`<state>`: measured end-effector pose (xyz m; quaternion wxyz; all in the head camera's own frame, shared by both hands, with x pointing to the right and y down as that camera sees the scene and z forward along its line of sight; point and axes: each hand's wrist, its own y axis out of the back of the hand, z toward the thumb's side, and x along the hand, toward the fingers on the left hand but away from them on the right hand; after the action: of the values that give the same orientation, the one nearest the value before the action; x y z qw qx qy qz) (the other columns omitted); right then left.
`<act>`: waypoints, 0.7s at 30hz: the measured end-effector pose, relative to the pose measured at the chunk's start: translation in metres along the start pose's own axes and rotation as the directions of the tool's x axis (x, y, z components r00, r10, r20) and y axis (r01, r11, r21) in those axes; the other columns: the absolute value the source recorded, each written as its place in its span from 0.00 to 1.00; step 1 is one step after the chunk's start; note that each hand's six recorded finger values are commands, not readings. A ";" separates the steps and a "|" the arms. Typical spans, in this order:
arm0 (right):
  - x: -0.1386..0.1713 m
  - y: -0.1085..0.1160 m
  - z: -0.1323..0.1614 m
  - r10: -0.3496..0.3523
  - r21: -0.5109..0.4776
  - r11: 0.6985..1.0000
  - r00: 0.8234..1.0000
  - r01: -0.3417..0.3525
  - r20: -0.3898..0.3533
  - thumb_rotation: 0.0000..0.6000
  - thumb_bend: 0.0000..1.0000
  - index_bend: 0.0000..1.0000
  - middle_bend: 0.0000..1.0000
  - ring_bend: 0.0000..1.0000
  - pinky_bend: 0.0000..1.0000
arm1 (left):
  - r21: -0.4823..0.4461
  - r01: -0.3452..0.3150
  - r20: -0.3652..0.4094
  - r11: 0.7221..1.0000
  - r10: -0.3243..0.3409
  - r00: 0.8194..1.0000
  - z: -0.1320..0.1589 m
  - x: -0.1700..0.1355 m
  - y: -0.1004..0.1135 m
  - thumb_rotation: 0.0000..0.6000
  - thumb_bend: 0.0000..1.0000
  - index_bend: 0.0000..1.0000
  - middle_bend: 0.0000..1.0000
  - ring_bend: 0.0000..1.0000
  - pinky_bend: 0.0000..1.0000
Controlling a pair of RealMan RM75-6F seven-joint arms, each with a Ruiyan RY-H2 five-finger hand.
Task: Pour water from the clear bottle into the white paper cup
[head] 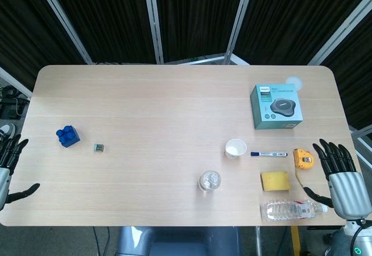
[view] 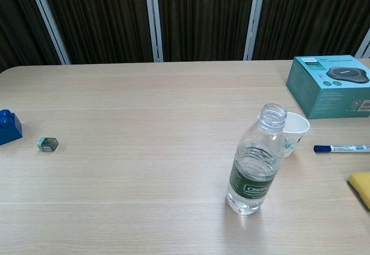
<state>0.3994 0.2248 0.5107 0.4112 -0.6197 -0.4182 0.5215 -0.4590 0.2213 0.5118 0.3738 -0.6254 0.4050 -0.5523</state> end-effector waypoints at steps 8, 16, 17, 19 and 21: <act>-0.001 -0.005 0.000 0.028 -0.006 1.000 1.000 -0.028 -0.001 1.00 0.00 0.00 0.00 0.00 0.00 | -0.003 -0.004 -0.001 1.000 0.004 1.000 -0.001 -0.001 0.002 1.00 0.00 0.00 0.00 0.00 0.00; -0.007 -0.034 0.004 0.182 -0.182 0.964 0.980 -0.194 -0.083 1.00 0.00 0.00 0.00 0.00 0.00 | -0.002 0.007 -0.007 1.000 -0.007 1.000 -0.001 0.005 -0.001 1.00 0.00 0.00 0.00 0.00 0.00; -0.007 -0.037 0.004 0.198 -0.221 0.951 0.975 -0.215 -0.099 1.00 0.00 0.00 0.01 0.00 0.00 | -0.001 0.008 -0.010 1.000 -0.008 1.000 -0.002 0.007 -0.001 1.00 0.00 0.00 0.00 0.00 0.00; -0.008 -0.046 0.005 0.233 -0.321 0.909 0.962 -0.267 -0.142 1.00 0.00 0.00 0.02 0.00 0.00 | 0.001 0.009 -0.019 1.000 -0.009 1.000 -0.003 0.011 -0.002 1.00 0.00 0.00 0.00 0.00 0.00; -0.009 -0.055 0.006 0.262 -0.402 0.859 0.947 -0.316 -0.184 1.00 0.00 0.00 0.04 0.00 0.02 | 0.005 0.009 -0.028 1.000 -0.009 1.000 -0.003 0.013 -0.002 1.00 0.00 0.00 0.00 0.00 0.00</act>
<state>0.3881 0.2337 0.5644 0.2077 -0.7810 -0.3981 0.4340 -0.4609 0.2097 0.5193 0.3675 -0.6184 0.4060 -0.5636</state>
